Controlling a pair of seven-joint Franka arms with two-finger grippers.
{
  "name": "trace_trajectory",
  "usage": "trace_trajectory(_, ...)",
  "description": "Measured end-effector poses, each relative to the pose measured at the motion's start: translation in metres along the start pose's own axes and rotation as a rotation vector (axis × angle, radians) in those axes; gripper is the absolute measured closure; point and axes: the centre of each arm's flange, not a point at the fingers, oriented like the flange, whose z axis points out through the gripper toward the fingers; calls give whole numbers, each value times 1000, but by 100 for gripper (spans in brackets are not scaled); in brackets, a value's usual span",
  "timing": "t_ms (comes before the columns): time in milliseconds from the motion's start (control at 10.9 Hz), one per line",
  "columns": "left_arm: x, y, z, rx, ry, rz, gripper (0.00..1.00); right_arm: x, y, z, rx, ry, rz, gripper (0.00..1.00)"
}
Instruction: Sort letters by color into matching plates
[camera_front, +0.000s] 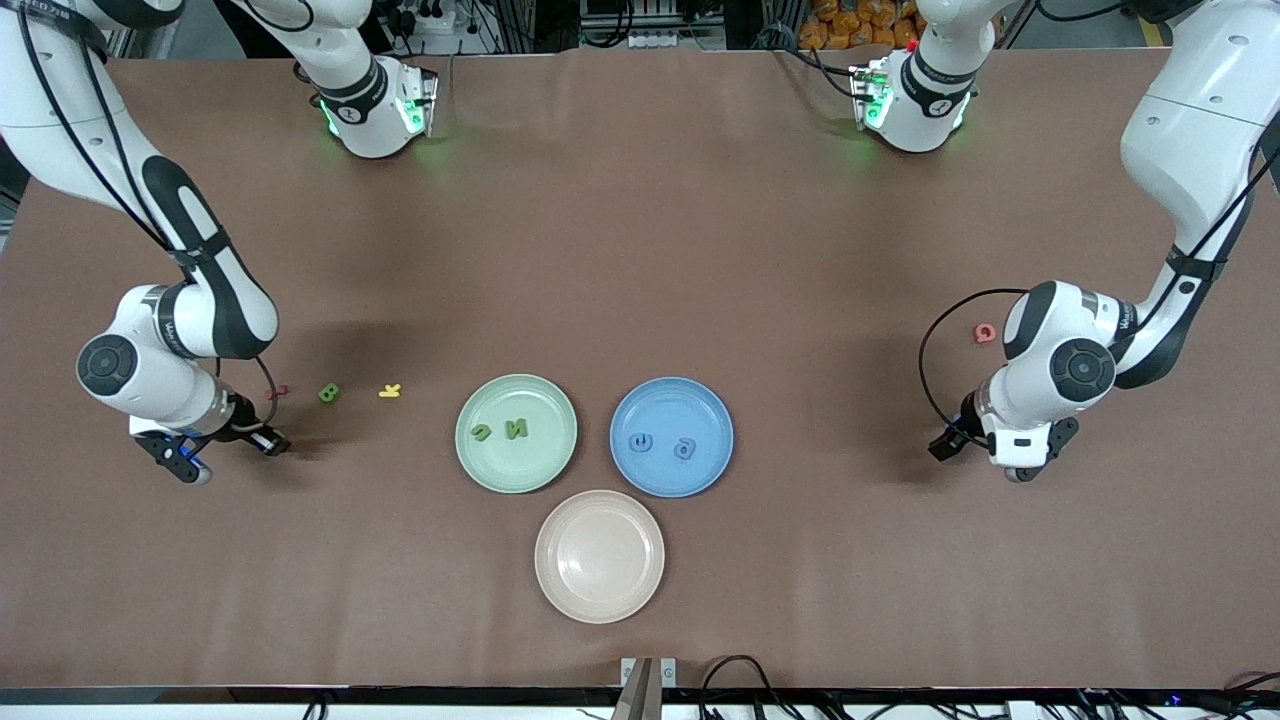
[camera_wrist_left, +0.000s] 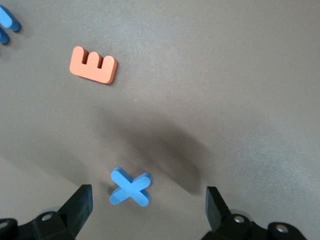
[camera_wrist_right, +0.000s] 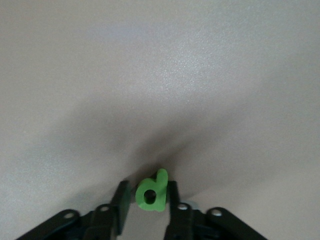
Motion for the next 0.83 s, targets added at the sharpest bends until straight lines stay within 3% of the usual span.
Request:
trace_trajectory(92,-1,1,1,-8,1,2,0,0,0,-1,1,1,-8,73)
trace_trajectory(458,-2,0,6,-22,-3,16,0,-1,-5,-2,9,4,-31,73)
trace_trajectory(733,3,-5,10,-25,-8,23,0,-9,-36,-14,50,11,-48,73)
trace_trajectory(825,2,-5,10,-25,-8,24,5,-14,-47,-18,65,10,-33,73)
